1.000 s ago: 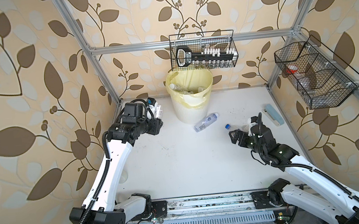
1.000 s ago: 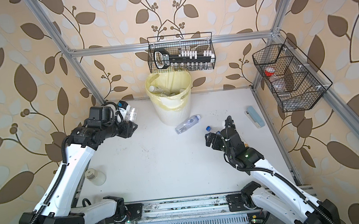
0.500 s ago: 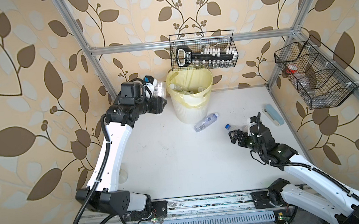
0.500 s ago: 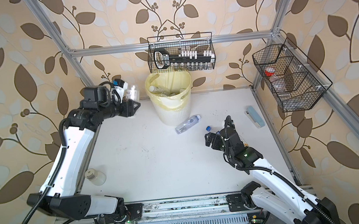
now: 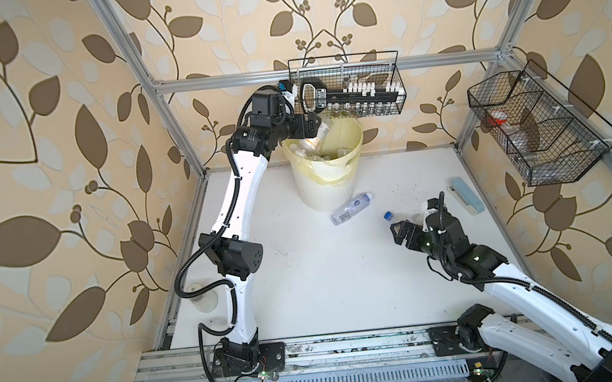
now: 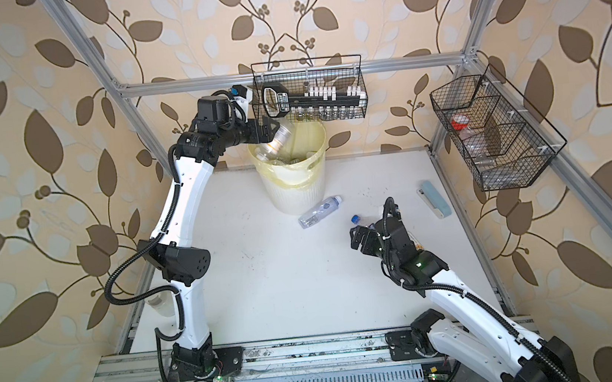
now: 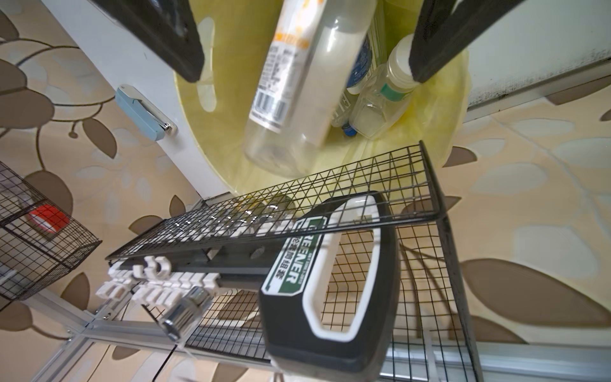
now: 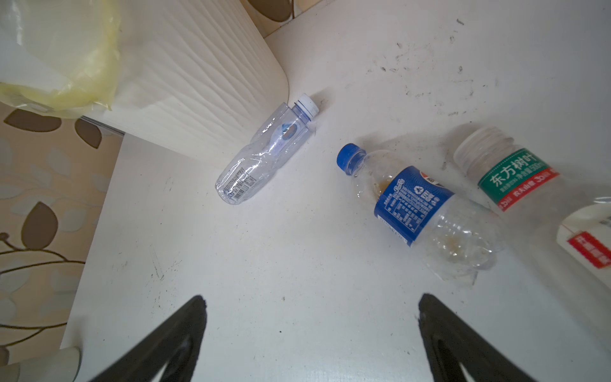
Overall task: Throw the plastic bottles in the bin
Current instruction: Throw the plastic bottle into the trash bin, then pick up the plastic bottle from the middle-right of the table.
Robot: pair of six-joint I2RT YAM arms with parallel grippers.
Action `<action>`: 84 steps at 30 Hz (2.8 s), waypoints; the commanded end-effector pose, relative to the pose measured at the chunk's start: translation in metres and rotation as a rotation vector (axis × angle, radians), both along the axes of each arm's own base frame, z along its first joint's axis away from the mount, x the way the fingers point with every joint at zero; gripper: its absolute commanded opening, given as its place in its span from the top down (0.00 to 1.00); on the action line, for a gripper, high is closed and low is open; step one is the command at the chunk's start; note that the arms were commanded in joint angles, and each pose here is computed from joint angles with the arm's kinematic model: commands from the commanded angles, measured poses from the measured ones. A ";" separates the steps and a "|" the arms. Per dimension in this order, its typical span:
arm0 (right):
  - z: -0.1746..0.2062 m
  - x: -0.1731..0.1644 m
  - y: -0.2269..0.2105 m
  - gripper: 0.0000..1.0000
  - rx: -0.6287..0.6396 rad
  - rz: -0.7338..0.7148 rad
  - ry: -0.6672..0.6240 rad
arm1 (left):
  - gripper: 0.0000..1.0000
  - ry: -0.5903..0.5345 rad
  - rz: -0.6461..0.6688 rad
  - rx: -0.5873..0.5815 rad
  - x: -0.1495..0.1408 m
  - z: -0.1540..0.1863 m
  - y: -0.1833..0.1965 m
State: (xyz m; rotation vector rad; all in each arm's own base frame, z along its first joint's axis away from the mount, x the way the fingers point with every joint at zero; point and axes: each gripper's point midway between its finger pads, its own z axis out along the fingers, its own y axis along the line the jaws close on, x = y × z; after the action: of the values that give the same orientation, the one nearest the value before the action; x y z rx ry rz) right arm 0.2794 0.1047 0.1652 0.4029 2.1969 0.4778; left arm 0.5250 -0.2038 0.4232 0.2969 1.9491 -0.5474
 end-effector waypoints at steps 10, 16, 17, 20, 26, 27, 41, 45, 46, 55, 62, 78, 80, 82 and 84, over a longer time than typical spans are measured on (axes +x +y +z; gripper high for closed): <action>0.005 0.005 0.004 0.00 0.022 0.002 0.000 | 0.01 -0.288 0.097 0.038 -0.092 0.119 0.054; 0.002 0.003 0.001 0.00 0.021 -0.017 0.009 | 0.01 -0.152 0.104 0.126 -0.104 0.050 0.063; 0.002 0.003 0.001 0.00 0.023 -0.020 0.013 | 0.01 -0.126 0.102 0.139 -0.107 0.034 0.064; 0.002 0.003 -0.001 0.00 0.020 -0.033 0.024 | 0.01 -0.061 0.088 0.164 -0.117 -0.002 0.066; 0.002 0.001 -0.012 0.00 -0.046 -0.063 0.049 | 0.01 0.035 0.058 0.226 -0.140 -0.060 0.072; 0.002 0.001 -0.013 0.00 -0.058 -0.062 0.052 | 0.01 0.047 0.045 0.242 -0.144 -0.070 0.072; -0.005 0.007 -0.023 0.00 -0.149 -0.071 0.143 | 0.01 0.152 -0.015 0.360 -0.174 -0.155 0.081; -0.005 0.008 -0.036 0.00 -0.209 -0.078 0.165 | 0.01 0.217 -0.003 0.382 -0.182 -0.191 0.087; -0.005 0.008 -0.041 0.00 -0.225 -0.086 0.175 | 0.01 0.232 -0.002 0.392 -0.183 -0.200 0.088; -0.025 0.004 -0.112 0.00 -0.245 -0.253 0.296 | 0.01 0.368 -0.012 0.400 -0.199 -0.259 0.095; -0.057 -0.004 -0.159 0.00 -0.108 -0.370 0.345 | 0.01 0.409 -0.026 0.365 -0.199 -0.269 0.099; -0.086 -0.007 -0.172 0.00 -0.124 -0.385 0.366 | 0.01 0.441 -0.009 0.363 -0.197 -0.281 0.110; -0.086 -0.008 -0.170 0.00 -0.123 -0.373 0.355 | 0.01 0.445 -0.008 0.359 -0.197 -0.281 0.110; -0.089 -0.009 -0.167 0.00 -0.122 -0.352 0.360 | 0.01 0.446 -0.009 0.355 -0.197 -0.281 0.111; -0.093 -0.012 -0.165 0.00 -0.120 -0.342 0.379 | 0.01 0.446 -0.008 0.352 -0.197 -0.280 0.111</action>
State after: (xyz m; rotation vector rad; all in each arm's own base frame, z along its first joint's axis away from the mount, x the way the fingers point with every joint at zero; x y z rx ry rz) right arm 0.2683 -0.0643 0.0751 0.8881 2.4177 0.0637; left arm 0.3262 -0.0930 0.1399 0.4308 2.5007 -0.2614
